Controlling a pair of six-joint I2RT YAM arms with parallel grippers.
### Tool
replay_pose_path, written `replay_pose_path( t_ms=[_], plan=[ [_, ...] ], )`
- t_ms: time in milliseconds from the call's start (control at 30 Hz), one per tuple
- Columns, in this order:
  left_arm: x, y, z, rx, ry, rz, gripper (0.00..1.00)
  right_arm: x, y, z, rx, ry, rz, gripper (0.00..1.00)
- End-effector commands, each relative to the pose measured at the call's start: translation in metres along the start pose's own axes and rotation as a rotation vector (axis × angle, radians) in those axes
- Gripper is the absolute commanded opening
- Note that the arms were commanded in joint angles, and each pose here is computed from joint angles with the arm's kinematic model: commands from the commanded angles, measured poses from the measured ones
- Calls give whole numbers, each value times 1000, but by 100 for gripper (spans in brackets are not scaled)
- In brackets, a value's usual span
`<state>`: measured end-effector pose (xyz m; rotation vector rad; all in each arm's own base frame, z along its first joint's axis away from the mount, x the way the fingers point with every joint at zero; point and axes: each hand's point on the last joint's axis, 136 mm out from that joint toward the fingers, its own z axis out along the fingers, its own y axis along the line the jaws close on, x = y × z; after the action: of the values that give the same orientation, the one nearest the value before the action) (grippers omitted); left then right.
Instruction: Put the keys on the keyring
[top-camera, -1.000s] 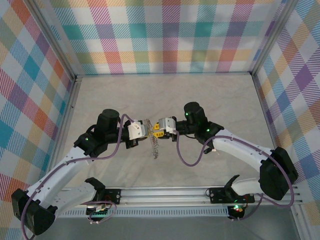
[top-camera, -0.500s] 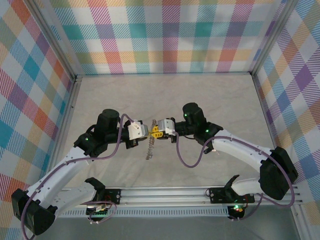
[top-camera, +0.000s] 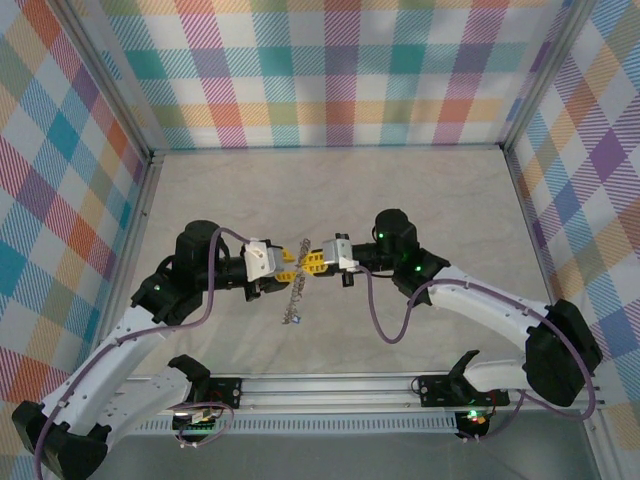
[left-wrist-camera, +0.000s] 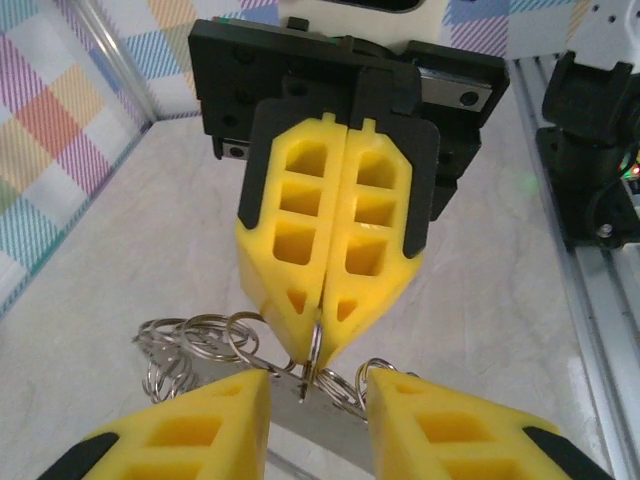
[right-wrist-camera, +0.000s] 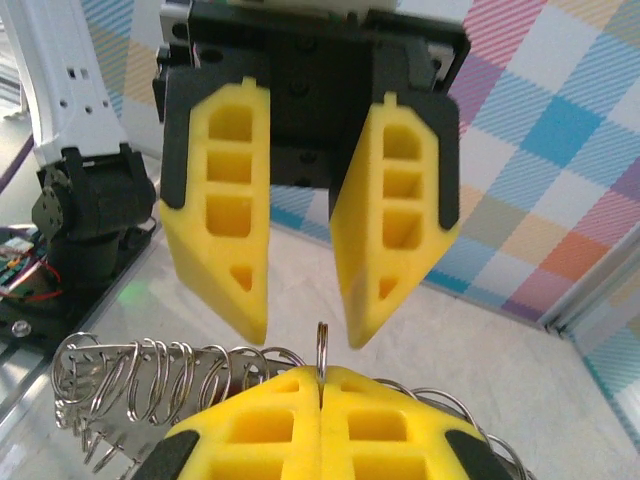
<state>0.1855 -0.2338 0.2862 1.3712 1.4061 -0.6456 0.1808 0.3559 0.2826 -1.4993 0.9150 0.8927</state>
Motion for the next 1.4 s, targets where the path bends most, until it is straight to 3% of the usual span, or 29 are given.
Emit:
replay_pose_path(
  t_ms=[0, 167, 533, 700, 900, 1167, 1367],
  plan=[
    [-18, -6, -7, 53, -61, 38, 28, -36, -2, -5, -2, -140, -51, 0],
    [-27, -1, -9, 40, -103, 57, 29, -45, -6, -11, 20, -213, -38, 0],
    [-25, 18, -19, -71, -79, 110, 31, -41, -5, -14, -38, -239, -16, 0],
    [-28, 15, -18, -23, -83, 101, 24, -45, -9, -12, -41, -276, -8, 0],
    [-40, 18, -20, -24, -114, 116, 25, -41, -17, -7, -25, -295, 3, 0],
    [-17, 16, -17, -3, 4, 132, 17, -43, -24, -6, 4, -303, 16, 0],
    [-14, 16, -16, 7, 23, 127, 22, -42, -24, -3, -10, -294, 18, 0]
  ],
)
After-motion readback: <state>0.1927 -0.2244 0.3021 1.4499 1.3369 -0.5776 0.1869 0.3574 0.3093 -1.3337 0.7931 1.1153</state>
